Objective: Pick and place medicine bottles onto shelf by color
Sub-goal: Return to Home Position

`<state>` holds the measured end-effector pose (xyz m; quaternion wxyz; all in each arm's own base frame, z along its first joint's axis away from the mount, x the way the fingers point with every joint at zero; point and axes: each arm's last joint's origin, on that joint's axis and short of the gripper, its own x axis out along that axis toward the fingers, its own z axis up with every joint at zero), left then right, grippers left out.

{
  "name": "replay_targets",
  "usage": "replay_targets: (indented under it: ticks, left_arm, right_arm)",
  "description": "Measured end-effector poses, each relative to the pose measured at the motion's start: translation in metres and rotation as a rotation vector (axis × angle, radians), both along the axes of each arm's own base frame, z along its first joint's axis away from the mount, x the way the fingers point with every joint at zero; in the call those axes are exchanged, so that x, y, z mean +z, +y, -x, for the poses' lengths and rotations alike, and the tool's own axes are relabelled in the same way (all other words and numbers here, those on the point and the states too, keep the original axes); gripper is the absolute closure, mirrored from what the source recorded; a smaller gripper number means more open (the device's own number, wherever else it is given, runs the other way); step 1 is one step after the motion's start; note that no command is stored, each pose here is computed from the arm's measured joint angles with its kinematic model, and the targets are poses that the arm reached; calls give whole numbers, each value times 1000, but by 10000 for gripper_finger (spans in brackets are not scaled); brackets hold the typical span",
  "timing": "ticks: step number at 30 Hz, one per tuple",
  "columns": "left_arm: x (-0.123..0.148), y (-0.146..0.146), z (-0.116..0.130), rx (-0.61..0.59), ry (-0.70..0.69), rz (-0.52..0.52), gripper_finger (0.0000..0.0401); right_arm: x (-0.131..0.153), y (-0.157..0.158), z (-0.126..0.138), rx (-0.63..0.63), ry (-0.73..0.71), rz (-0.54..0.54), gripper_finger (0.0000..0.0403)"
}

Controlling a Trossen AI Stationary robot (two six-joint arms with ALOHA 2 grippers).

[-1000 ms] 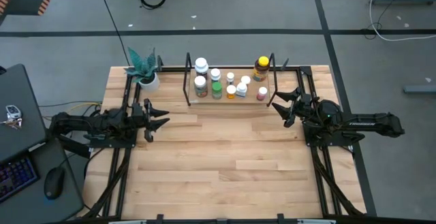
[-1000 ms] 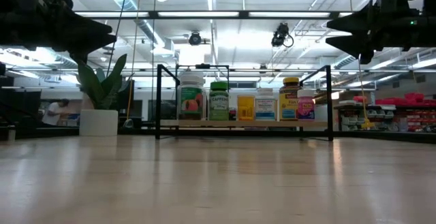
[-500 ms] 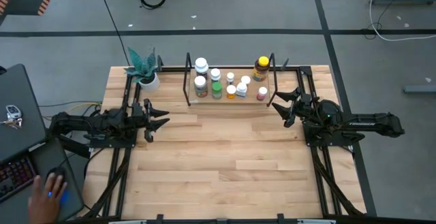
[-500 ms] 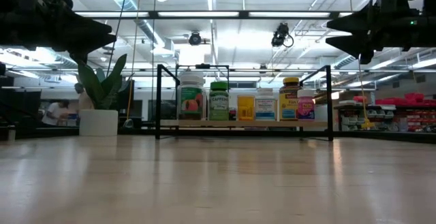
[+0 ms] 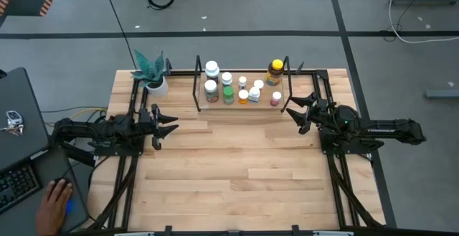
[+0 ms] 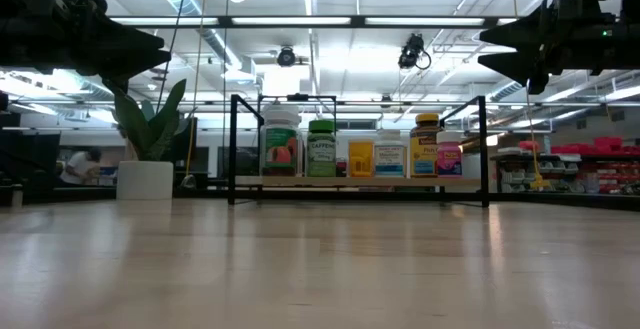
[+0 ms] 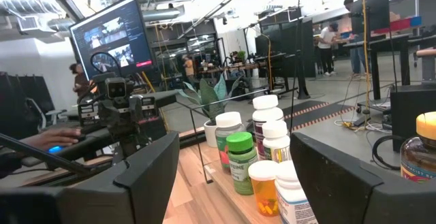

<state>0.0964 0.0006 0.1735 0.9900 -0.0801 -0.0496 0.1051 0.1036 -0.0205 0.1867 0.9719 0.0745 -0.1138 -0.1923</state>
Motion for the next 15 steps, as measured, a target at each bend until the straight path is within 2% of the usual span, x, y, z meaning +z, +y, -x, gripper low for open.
replay_targets:
  ticks: [15]
  left_arm:
    - [0, 0, 0, 0, 0, 0, 253]
  right_arm:
    - [0, 0, 0, 0, 0, 0, 114]
